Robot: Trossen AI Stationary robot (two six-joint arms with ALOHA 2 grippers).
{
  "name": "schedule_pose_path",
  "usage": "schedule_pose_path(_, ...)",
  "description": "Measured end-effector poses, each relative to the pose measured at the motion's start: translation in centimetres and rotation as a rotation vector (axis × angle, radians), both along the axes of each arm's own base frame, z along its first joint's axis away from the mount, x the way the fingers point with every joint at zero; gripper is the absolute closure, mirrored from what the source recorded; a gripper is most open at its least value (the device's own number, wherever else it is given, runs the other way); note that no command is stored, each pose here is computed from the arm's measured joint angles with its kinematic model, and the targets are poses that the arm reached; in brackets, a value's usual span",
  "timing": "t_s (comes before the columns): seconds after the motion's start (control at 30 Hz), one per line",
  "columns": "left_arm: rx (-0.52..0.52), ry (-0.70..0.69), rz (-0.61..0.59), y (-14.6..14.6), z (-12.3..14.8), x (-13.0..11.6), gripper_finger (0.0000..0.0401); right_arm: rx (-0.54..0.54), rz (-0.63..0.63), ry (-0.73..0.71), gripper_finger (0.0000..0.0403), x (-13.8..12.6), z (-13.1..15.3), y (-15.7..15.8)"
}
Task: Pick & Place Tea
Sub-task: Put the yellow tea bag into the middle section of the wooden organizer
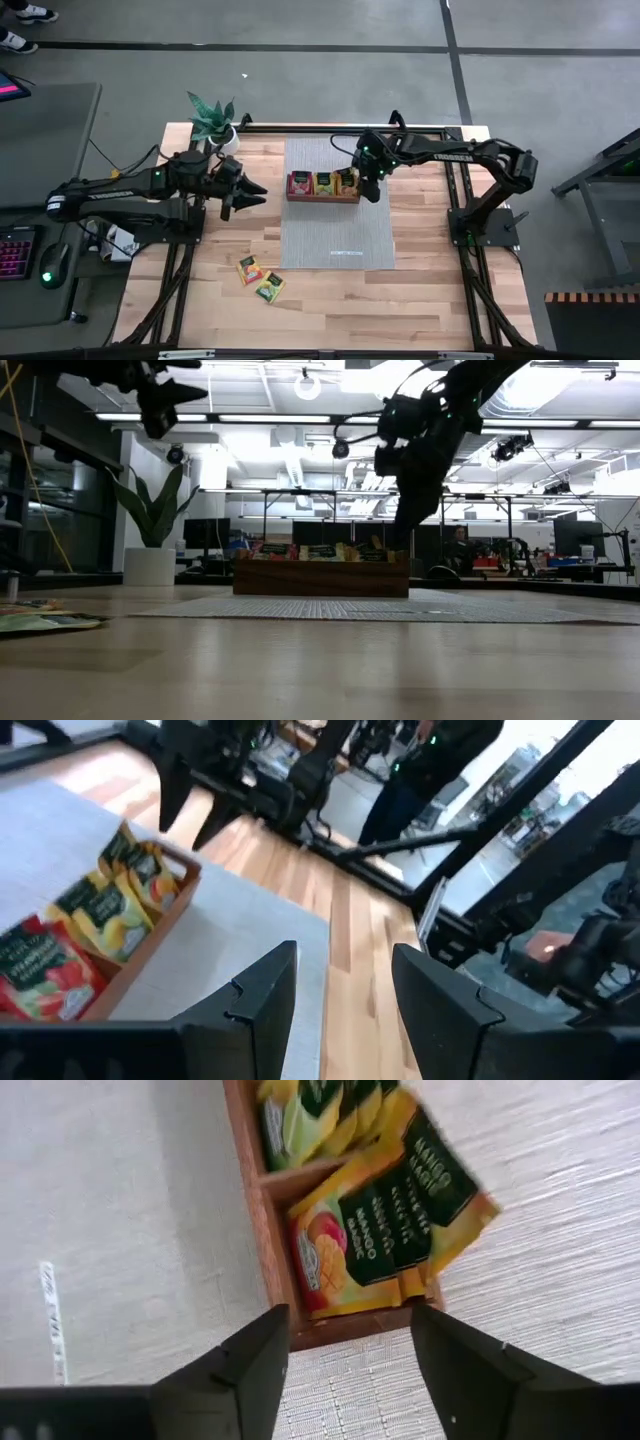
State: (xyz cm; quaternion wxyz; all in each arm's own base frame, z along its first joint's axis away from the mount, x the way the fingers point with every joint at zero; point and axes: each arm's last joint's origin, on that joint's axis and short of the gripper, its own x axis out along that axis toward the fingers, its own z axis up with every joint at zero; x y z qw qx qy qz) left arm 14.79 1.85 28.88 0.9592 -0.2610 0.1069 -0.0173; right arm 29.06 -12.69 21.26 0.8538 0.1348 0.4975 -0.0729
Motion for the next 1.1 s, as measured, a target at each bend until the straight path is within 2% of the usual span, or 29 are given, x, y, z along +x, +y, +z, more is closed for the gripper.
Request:
schedule_pose_path(0.13,-0.028,0.044,0.011,-0.1,-0.2,-0.9,0.0236,-0.034,-0.028,-0.054,0.0191,-0.7,1.9,0.3)
schedule_pose_path(0.4,-0.15,0.214,0.036,-0.4,-1.7,-1.4,0.0236,-0.146,-0.106,-0.245,0.0192,-3.7,7.9,1.5)
schedule_pose_path(0.63,-0.176,0.362,0.062,-2.7,-2.9,-1.6,0.0236,-0.275,-0.124,-0.43,0.0192,-6.0,12.3,4.5)
schedule_pose_path(0.77,-0.193,0.386,0.087,-4.5,-3.2,-2.0,0.0236,-0.317,-0.152,-0.506,0.0192,-6.7,13.8,5.9)
schedule_pose_path(0.93,-0.21,0.375,0.155,-6.7,-3.4,-2.4,0.0236,-0.279,-0.168,-0.568,0.0192,-6.8,14.4,6.9)
schedule_pose_path(1.1,-0.231,0.395,0.196,-8.9,-4.2,-2.3,0.0236,-0.262,-0.128,-0.64,0.0192,-6.2,14.9,7.7)
